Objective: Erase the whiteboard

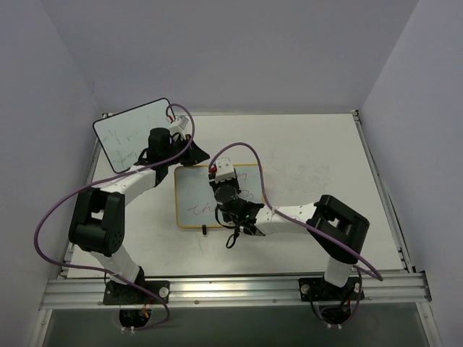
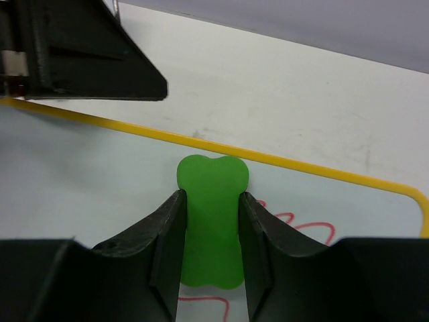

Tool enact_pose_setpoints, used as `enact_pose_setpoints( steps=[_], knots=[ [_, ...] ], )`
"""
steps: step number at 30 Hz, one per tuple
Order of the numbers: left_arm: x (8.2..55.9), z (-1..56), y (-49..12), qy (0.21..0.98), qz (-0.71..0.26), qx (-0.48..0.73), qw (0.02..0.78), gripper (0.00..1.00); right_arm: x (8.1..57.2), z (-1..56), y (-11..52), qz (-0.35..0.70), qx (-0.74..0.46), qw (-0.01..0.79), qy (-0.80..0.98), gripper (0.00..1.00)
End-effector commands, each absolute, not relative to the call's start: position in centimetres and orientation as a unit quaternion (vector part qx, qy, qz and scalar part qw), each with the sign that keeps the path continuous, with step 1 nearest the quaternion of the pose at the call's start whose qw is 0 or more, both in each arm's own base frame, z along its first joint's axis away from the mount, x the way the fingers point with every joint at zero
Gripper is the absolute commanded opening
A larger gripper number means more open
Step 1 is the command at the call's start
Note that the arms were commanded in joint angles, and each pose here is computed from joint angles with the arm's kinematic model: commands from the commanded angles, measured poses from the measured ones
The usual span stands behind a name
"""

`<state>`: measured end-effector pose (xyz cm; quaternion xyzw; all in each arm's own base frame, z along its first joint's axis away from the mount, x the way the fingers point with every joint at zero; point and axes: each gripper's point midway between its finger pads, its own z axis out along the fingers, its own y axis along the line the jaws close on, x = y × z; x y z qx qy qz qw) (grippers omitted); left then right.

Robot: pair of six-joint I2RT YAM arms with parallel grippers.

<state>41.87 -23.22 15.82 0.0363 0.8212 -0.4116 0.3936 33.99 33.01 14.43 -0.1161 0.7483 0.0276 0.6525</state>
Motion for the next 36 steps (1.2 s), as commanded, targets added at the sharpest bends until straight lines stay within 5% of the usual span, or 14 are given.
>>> enact_pose_setpoints(
  steps=[1, 13, 36],
  knots=[
    [40.7, 17.6, -24.1, 0.801, -0.439, 0.057, 0.403, 0.02, 34.1, 15.4, 29.4, -0.003, -0.072, 0.654, 0.753, 0.00],
    [40.3, 18.4, -24.2, 0.788, -0.449, 0.066, 0.415, 0.02, 34.0, 16.3, 24.9, 0.003, -0.035, 0.649, 0.760, 0.00],
    [40.2, 18.3, -24.1, 0.788, -0.448, 0.070, 0.417, 0.02, 34.5, 14.9, 35.2, 0.092, -0.118, 0.640, 0.753, 0.00]
  ],
)
